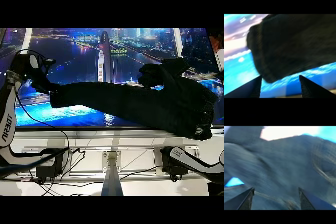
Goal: Fold the clothes and pants, and hang the long-sleeved shirts on hangers.
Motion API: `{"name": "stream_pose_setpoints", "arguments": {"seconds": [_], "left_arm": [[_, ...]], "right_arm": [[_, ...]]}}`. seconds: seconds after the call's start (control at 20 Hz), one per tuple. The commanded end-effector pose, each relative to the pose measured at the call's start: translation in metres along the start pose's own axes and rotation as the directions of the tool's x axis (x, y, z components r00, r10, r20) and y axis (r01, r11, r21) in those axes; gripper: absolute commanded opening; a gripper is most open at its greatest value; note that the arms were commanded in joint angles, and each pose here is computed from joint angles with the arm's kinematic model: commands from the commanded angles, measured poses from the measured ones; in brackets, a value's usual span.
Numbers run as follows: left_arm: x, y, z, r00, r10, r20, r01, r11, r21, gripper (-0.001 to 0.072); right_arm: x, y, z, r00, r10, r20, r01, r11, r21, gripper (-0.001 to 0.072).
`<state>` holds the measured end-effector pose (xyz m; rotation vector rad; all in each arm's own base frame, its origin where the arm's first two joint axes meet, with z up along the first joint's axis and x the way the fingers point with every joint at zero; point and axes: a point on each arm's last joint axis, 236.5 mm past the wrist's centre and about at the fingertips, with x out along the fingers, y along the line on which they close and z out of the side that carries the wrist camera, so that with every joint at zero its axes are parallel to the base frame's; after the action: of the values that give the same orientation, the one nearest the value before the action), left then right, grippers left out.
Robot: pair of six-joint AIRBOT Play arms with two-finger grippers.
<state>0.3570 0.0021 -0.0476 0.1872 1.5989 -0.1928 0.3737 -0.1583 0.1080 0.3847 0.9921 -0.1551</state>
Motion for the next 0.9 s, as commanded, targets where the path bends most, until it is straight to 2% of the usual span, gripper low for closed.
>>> {"name": "stream_pose_setpoints", "arguments": {"seconds": [0.0, 0.1, 0.2, 0.3, 0.4, 0.45, 0.5, 0.55, 0.65, 0.7, 0.85], "left_arm": [[-0.002, -0.022, 0.028, 0.991, -0.078, 0.113, 0.079, 0.997, -0.01, 0.0537], [-0.003, -0.029, 0.036, 0.985, -0.096, 0.144, 0.098, 0.995, -0.008, 0.0536], [-0.004, -0.032, 0.04, 0.983, -0.096, 0.159, 0.098, 0.995, -0.002, 0.0536], [-0.004, -0.031, 0.04, 0.983, -0.095, 0.159, 0.097, 0.995, -0.003, 0.0536], [-0.004, -0.031, 0.039, 0.983, -0.096, 0.156, 0.098, 0.995, -0.003, 0.0536], [-0.004, -0.031, 0.039, 0.983, -0.096, 0.157, 0.097, 0.995, -0.003, 0.0535], [-0.004, -0.031, 0.039, 0.983, -0.095, 0.157, 0.097, 0.995, -0.003, 0.0533], [-0.004, -0.031, 0.039, 0.983, -0.095, 0.157, 0.097, 0.995, -0.004, 0.0503], [-0.004, -0.031, 0.039, 0.983, -0.096, 0.158, 0.098, 0.995, -0.003, 0.0233], [-0.004, -0.031, 0.039, 0.983, -0.096, 0.157, 0.098, 0.995, -0.003, 0.0189], [-0.004, -0.031, 0.039, 0.983, -0.097, 0.157, 0.099, 0.995, -0.004, 0.019]], "right_arm": [[0.058, 0.104, 0.017, 0.985, 0.174, 0.022, -0.16, 0.942, -0.296, 0.0627], [0.11, 0.154, 0.001, 0.985, 0.172, -0.024, -0.16, 0.85, -0.501, 0.0627], [0.158, 0.195, -0.014, 0.991, 0.135, -0.018, -0.108, 0.7, -0.706, 0.0625], [0.196, 0.222, -0.025, 0.995, 0.096, 0.024, -0.034, 0.562, -0.826, 0.0616], [0.221, 0.231, -0.036, 0.997, 0.072, 0.026, -0.012, 0.486, -0.874, 0.0615], [0.23, 0.229, -0.04, 0.998, 0.059, 0.012, -0.019, 0.496, -0.868, 0.0615], [0.237, 0.227, -0.041, 0.999, 0.052, 0.007, -0.022, 0.54, -0.841, 0.0614], [0.241, 0.222, -0.038, 0.999, 0.045, 0.011, -0.017, 0.573, -0.82, 0.0614], [0.242, 0.212, -0.026, 0.998, 0.043, 0.042, 0.006, 0.615, -0.788, 0.0613], [0.242, 0.204, -0.02, 0.998, 0.036, 0.053, 0.017, 0.642, -0.766, 0.0613], [0.242, 0.175, -0.01, 0.999, 0.002, 0.054, 0.038, 0.7, -0.713, 0.0613]]}}
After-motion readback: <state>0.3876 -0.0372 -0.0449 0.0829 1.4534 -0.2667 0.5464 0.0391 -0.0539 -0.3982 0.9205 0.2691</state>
